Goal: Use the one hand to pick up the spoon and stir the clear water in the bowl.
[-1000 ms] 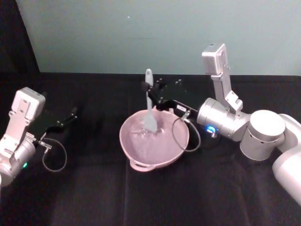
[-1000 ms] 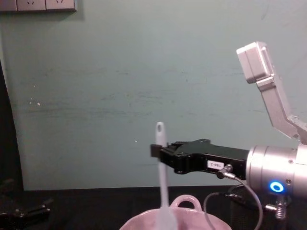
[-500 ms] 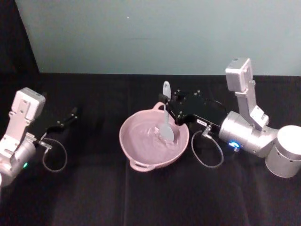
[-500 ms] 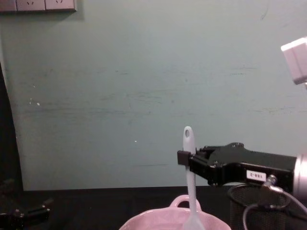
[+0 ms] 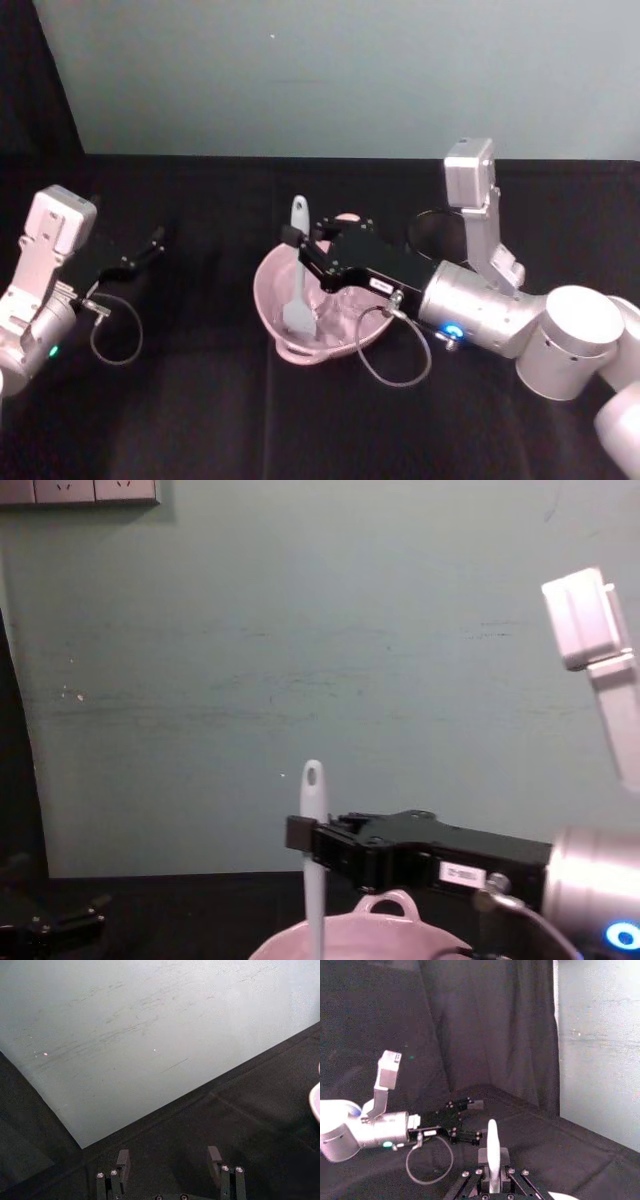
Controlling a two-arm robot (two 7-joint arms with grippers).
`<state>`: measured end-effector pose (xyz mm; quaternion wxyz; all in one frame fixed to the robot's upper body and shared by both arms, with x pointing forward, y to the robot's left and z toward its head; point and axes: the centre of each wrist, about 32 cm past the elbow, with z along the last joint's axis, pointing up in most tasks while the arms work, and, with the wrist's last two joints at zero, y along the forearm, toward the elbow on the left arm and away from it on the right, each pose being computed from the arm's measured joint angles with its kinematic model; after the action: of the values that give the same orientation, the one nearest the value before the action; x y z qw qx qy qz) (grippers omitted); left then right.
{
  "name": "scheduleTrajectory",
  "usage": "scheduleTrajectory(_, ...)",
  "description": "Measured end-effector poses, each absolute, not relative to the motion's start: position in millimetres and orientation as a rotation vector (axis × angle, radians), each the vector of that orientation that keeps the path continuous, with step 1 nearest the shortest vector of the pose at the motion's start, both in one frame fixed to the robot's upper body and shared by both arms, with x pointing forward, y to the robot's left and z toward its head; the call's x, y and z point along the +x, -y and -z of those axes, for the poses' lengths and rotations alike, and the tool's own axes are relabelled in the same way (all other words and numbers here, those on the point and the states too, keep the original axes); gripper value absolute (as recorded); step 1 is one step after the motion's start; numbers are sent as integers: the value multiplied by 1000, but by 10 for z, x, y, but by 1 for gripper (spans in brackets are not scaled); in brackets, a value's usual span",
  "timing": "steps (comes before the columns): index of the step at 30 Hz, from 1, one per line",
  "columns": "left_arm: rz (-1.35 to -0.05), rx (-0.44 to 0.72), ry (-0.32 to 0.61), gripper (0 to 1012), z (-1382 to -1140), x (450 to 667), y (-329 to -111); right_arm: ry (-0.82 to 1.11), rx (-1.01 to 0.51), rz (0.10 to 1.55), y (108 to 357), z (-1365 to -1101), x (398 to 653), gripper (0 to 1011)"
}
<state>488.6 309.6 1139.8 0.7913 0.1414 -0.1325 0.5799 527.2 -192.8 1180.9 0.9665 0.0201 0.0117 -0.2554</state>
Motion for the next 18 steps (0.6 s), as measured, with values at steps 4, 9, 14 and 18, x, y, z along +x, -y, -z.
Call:
scheduleTrajectory(4,-1248,305,285,1011,-11398,4886,-3097,-14,71,539,1821,-11758,5389,120)
scheduleTrajectory(9,-1248,305,285,1011,-11398,4886,-3097,35,88,601,1781,-11707,5543,120)
scheduleTrajectory(14,-1248,304,285,1011,-11398,4886,-3097,103,102,685,1834,-11689,5686,120)
scheduleTrajectory(18,-1248,304,285,1011,-11398,4886,-3096,136,94,727,1942,-11720,5718,119)
